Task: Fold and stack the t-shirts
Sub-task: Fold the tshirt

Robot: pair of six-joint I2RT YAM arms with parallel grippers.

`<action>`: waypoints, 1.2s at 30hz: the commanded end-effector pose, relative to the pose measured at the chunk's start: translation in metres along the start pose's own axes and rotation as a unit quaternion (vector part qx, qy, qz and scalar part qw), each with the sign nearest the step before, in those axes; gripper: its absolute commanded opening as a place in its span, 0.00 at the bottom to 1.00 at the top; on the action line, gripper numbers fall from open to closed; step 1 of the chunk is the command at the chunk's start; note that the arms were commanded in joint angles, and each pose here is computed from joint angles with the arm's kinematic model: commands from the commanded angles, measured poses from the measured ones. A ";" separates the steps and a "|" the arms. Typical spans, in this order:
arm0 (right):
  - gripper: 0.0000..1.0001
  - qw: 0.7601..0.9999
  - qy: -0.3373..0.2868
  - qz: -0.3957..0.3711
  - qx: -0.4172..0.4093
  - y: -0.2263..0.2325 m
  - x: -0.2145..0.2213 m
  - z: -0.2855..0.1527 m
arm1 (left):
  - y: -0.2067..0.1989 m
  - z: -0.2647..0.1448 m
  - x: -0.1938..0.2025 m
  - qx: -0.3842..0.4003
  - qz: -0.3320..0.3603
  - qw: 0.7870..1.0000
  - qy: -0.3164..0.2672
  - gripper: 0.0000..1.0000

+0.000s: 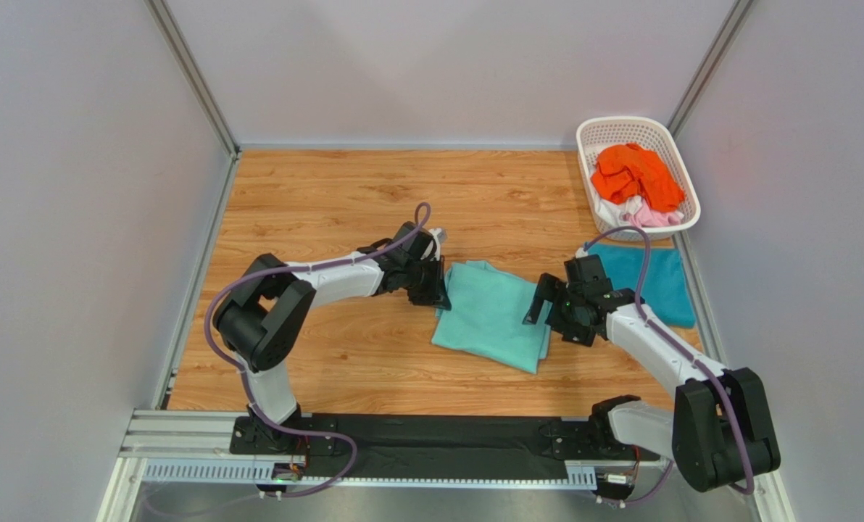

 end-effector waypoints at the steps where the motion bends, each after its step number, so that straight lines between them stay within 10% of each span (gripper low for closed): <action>1: 1.00 1.000 -0.011 -0.013 -0.017 0.005 -0.007 0.000 | 0.001 -0.001 -0.002 -0.009 0.014 1.000 0.000 0.00; 8: 1.00 0.999 -0.014 -0.021 -0.033 0.010 -0.008 -0.005 | -0.008 -0.022 -0.009 -0.012 0.032 0.999 -0.013 0.41; 20: 1.00 0.998 -0.014 -0.028 -0.049 0.015 -0.009 -0.006 | -0.003 -0.041 -0.021 -0.060 0.059 0.996 -0.037 0.70; 30: 1.00 0.999 -0.011 -0.028 -0.044 0.012 -0.006 -0.005 | -0.004 0.000 -0.015 -0.027 0.038 0.999 0.025 0.62; 36: 1.00 0.999 -0.003 -0.027 -0.037 0.009 -0.004 -0.001 | -0.015 0.011 -0.007 0.013 0.031 0.999 0.041 0.32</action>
Point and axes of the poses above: each gripper's point midway between its finger pads, its own z axis out along the fingers, its own y axis along the line the jaws close on, x = y × z, the point moved 4 cm from there along -z, back along the fingers, and after that the axes turned 2 degrees about z, right-handed, at the moved point
